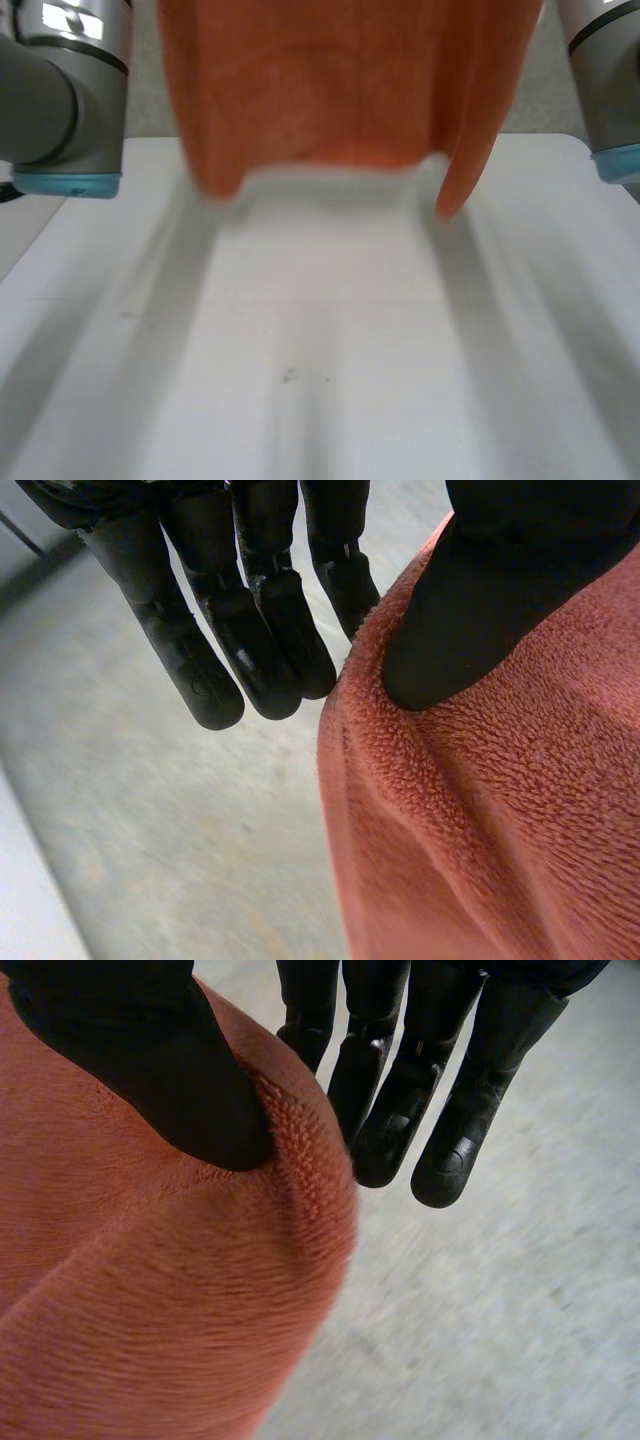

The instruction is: Fold the laundry

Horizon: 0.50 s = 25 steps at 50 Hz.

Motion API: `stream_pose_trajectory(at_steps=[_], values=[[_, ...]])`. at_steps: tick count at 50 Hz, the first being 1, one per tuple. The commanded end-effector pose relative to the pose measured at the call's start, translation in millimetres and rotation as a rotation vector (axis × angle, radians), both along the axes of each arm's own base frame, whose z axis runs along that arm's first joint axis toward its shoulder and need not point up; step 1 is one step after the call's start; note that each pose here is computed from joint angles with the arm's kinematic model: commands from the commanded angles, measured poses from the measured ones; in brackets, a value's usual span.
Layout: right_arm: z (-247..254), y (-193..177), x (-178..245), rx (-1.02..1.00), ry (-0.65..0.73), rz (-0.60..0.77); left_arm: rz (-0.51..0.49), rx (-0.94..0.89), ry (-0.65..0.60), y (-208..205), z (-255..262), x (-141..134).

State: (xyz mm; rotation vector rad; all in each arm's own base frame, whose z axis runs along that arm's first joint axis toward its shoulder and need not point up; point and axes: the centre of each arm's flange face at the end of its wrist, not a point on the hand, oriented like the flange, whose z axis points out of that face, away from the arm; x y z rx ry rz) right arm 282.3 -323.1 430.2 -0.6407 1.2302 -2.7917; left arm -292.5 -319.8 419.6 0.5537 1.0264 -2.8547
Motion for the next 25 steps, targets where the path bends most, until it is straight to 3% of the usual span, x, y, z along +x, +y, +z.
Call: stream_pose_trajectory(at_steps=[1,14,25], values=[[-53,20,-6,0.146,0.072,0.011,-0.002,0.176,-0.075,19,-58,9],[-216,65,-26,0.744,0.418,0.007,0.018,0.768,-0.343,50,-250,28],[-241,77,-30,0.820,0.465,0.015,0.077,1.114,-0.495,94,-292,48]])
